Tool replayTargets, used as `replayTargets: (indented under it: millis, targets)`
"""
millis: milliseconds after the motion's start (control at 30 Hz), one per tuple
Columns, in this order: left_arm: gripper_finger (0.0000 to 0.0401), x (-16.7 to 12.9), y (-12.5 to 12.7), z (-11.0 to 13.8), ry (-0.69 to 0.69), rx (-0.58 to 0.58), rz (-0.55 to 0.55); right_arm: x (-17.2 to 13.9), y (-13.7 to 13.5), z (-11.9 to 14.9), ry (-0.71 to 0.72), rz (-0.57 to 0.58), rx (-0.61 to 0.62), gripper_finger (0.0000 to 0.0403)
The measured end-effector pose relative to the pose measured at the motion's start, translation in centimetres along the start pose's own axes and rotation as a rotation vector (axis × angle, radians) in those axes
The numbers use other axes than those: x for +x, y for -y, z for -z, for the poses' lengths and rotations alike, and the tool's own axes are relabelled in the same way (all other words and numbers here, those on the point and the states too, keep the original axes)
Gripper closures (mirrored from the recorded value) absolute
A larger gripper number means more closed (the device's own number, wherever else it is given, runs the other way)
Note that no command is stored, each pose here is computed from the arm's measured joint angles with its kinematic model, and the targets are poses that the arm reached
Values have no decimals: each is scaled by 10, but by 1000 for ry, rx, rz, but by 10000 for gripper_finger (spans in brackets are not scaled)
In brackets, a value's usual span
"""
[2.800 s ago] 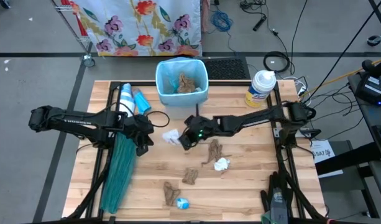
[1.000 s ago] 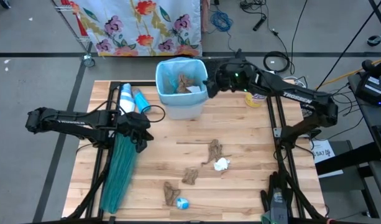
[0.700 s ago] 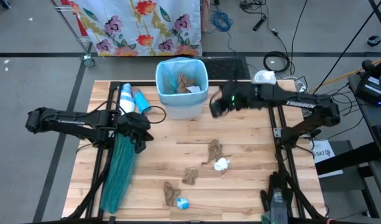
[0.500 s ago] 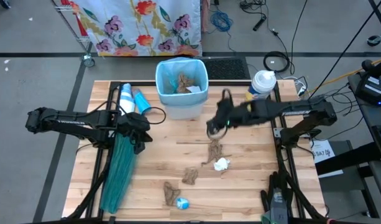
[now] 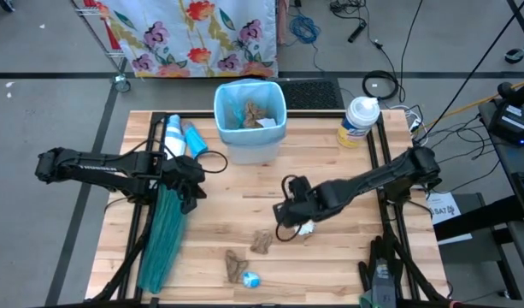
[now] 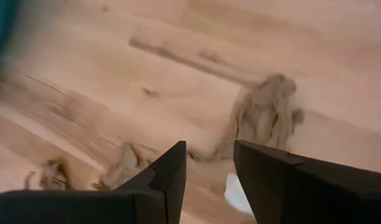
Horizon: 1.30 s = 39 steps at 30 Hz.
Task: Place trash/remove bag and relplace
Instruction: Put the white paper into the white trash bin
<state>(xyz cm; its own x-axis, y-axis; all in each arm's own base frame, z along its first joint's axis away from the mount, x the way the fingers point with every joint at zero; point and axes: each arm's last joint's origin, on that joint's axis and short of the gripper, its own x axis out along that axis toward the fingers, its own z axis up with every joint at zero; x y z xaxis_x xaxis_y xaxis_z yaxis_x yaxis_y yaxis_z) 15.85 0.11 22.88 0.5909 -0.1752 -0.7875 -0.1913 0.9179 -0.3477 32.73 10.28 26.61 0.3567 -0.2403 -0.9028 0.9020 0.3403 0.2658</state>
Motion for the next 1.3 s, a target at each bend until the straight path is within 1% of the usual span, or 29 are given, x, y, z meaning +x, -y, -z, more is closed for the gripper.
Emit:
replayTargets:
  millis: [233, 333, 467, 600, 733, 900, 933, 1000, 1133, 1167, 1233, 1300]
  targets:
    - [379, 0, 0, 0, -1, 0, 3, 19, -4, 34, -91, 75, 58, 277]
    - [379, 0, 0, 0, 0, 0, 4, 29, -3, 48, -129, 136, 94, 277]
    - [379, 0, 0, 0, 0, 0, 4, 39, 2, 62, -137, 232, 122, 277]
    - [379, 0, 0, 0, 0, 0, 4, 49, 4, 66, -128, 284, 101, 277]
    - [379, 0, 0, 0, 1, 0, 4, 72, 8, 62, -175, 315, 88, 277]
    - [379, 0, 0, 0, -1, 0, 9, 99, 19, 60, -185, 283, 124, 280]
    - [379, 0, 0, 0, -3, 0, 15, 103, 22, 61, -190, 281, 128, 284]
    - [379, 0, 1, 0, -10, 0, 33, 107, 26, 61, -209, 270, 140, 306]
    - [379, 0, 2, 0, -17, -1, 54, 107, 26, 62, -223, 260, 141, 384]
    - [379, 0, 2, 0, -17, -1, 54, 104, 24, 61, -225, 250, 136, 392]
    - [379, 0, 2, 0, -17, -1, 54, 99, 21, 60, -235, 246, 136, 392]
    - [379, 0, 2, 0, -18, 0, 54, 85, 19, 57, -238, 257, 129, 397]
